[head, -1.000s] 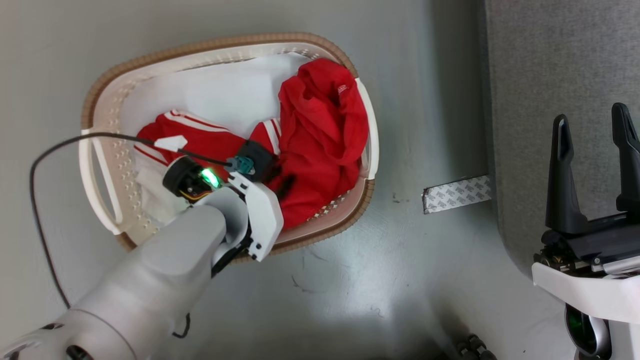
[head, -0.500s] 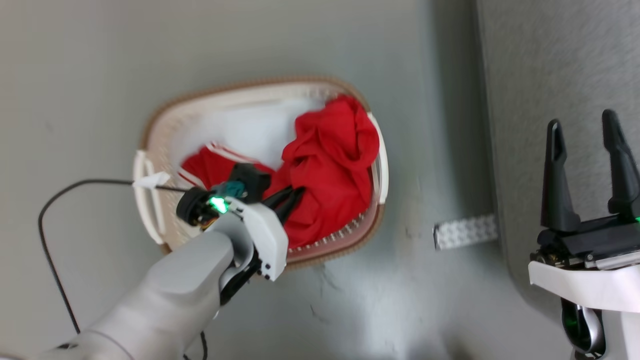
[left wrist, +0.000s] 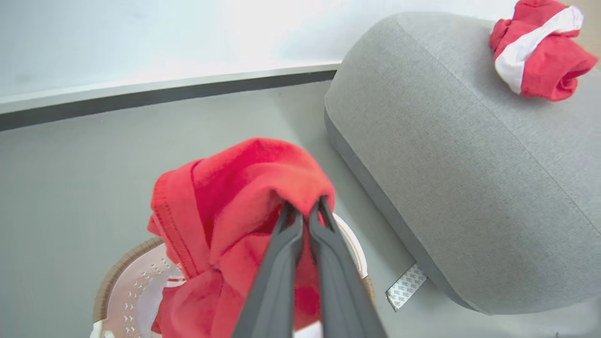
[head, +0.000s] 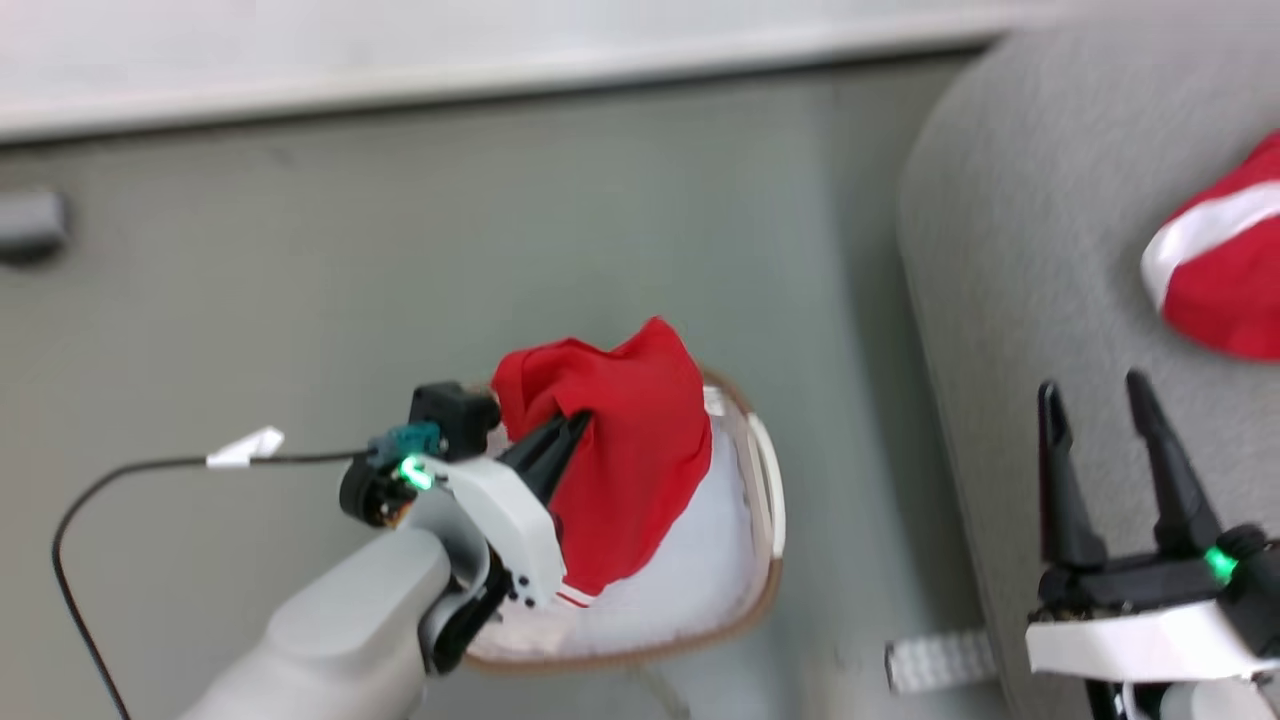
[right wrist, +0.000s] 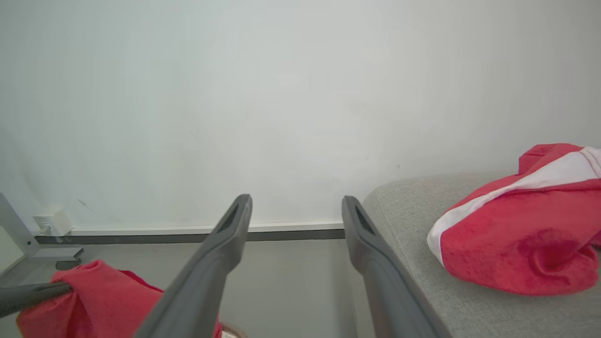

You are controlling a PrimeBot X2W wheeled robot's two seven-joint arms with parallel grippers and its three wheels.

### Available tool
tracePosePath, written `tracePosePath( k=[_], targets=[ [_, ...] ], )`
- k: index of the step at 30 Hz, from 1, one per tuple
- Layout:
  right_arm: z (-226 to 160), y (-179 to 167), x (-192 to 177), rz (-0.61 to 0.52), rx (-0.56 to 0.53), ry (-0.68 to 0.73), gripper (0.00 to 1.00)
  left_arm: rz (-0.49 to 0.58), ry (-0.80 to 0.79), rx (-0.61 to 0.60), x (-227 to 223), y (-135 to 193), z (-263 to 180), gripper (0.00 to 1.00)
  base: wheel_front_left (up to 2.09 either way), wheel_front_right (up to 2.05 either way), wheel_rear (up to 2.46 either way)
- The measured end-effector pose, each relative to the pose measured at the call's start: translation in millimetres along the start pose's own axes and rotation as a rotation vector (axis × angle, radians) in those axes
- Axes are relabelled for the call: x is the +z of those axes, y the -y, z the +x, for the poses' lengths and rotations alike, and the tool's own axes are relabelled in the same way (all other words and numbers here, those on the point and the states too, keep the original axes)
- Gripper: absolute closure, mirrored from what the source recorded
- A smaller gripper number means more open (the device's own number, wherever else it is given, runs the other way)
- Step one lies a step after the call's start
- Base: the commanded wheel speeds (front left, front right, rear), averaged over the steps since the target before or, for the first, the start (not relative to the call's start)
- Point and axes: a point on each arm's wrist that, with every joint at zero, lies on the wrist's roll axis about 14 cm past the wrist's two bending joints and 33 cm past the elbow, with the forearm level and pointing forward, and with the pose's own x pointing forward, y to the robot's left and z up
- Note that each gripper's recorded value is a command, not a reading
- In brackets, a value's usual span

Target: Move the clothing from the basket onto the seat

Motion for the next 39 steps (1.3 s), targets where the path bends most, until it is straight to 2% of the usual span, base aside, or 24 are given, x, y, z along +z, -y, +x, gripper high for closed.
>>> tracePosePath(
  k=[12,18,24,32,39],
  targets=[
    [-48,-28,50,0.032,0.061,0.106,0.00,0.143,0.301,0.024,115,54,-74,1.00,0.00,0.00,0.00],
    [-67,-36,68,0.033,0.080,0.155,0.00,0.229,0.404,0.023,159,81,-110,1.00,0.00,0.00,0.00],
    [-76,-50,76,0.039,0.120,0.180,0.00,0.268,0.513,-0.001,198,106,-135,1.00,0.00,0.00,0.00],
    [-78,-81,82,0.025,0.215,0.198,0.00,0.281,0.553,-0.004,215,114,-153,1.00,0.00,0.00,0.00],
    [-69,-131,109,-0.034,0.373,0.280,0.00,0.279,0.545,-0.023,212,123,-155,1.00,0.00,0.00,0.00]
  ],
)
